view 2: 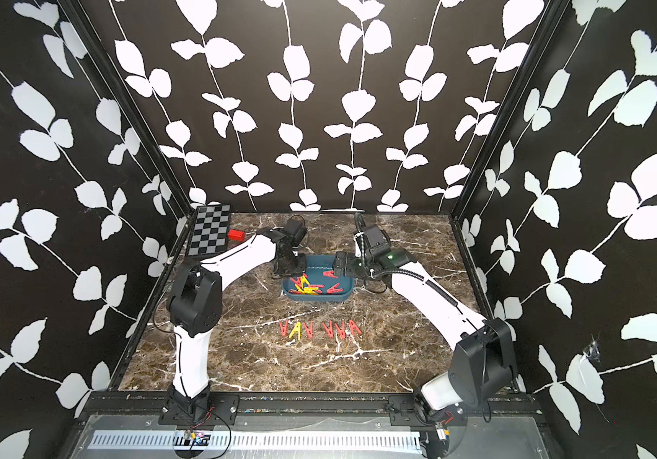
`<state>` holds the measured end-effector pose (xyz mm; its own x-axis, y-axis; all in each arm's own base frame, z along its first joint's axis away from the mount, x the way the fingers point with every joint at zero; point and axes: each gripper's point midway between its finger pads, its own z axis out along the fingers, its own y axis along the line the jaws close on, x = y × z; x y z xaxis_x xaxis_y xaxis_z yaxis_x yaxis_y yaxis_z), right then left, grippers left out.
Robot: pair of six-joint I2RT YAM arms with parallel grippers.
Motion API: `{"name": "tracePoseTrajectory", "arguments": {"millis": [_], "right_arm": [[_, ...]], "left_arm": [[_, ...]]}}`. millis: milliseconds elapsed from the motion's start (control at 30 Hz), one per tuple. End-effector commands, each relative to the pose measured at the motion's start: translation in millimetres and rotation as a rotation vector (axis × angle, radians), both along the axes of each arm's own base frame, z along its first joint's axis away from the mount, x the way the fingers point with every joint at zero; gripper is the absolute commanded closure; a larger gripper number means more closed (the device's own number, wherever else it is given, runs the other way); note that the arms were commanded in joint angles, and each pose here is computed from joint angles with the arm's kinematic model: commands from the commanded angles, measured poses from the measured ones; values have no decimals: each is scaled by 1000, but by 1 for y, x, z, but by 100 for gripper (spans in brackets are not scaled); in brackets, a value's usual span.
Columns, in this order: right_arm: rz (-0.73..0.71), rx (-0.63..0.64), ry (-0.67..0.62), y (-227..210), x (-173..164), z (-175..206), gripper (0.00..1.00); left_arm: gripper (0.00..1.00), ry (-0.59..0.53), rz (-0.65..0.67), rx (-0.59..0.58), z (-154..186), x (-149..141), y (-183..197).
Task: Take the clothespins out of the storage box
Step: Pick up the clothespin from the storage box.
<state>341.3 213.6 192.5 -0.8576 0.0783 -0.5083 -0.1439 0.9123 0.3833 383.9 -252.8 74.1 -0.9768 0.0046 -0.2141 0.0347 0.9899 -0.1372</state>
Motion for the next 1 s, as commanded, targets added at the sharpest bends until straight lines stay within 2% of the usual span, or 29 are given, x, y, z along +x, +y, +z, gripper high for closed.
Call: {"name": "tracePoseTrajectory", "arguments": {"millis": [0, 400, 533, 800, 967], "right_arm": [[18, 15, -19, 3, 6, 8, 1], [-10, 7, 11, -5, 5, -2, 1], [-16, 7, 10, -6, 5, -2, 1], [-14, 9, 10, -6, 6, -4, 1], [-10, 8, 11, -6, 6, -4, 1]], "left_arm": [[75, 11, 5, 60, 3, 0, 14], [79, 34, -23, 83, -15, 10, 16], [80, 65, 7, 136, -18, 5, 26], [73, 85, 99, 146, -20, 3, 31], [73, 109, 114, 156, -26, 4, 30]]}}
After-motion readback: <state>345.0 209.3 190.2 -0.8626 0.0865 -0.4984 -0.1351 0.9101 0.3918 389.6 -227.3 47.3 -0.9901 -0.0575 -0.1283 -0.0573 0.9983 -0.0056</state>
